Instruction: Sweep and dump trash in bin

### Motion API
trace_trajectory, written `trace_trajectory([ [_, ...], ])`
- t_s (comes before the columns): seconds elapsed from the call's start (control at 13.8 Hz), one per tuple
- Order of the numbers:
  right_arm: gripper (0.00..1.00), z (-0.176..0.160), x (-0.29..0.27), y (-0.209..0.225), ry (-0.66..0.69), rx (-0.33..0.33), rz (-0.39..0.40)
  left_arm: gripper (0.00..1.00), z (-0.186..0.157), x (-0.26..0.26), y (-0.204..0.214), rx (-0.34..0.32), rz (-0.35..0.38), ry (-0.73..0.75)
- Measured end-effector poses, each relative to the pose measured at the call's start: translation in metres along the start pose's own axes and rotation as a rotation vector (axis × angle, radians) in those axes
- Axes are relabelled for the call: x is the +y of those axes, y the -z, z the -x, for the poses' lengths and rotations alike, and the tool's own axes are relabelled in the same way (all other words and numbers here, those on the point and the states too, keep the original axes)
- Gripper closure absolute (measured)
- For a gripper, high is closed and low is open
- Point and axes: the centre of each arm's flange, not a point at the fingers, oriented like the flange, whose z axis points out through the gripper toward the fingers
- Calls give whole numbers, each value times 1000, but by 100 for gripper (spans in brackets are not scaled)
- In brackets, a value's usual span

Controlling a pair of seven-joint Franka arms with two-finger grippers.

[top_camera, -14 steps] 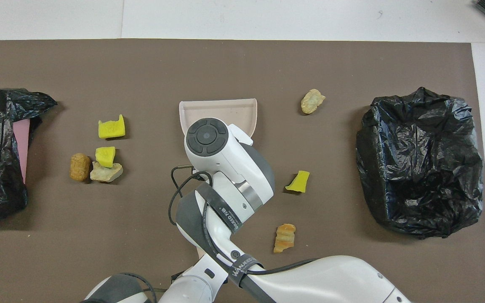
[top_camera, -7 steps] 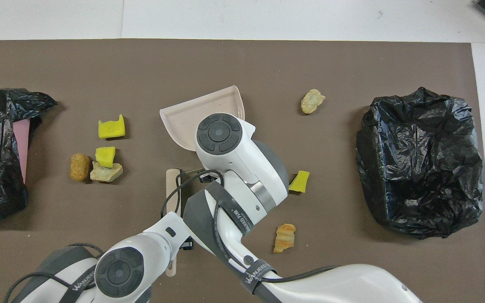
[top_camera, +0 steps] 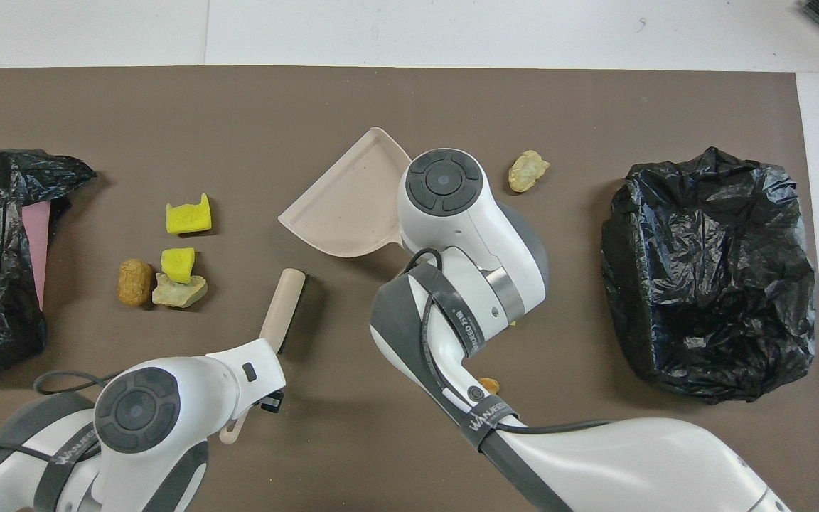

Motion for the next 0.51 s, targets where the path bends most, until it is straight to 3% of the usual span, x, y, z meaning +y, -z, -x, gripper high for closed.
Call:
trace_trajectory([
  [0.51, 69, 9, 27, -9, 443, -38, 84, 73, -31, -75, 35, 13, 0, 121],
])
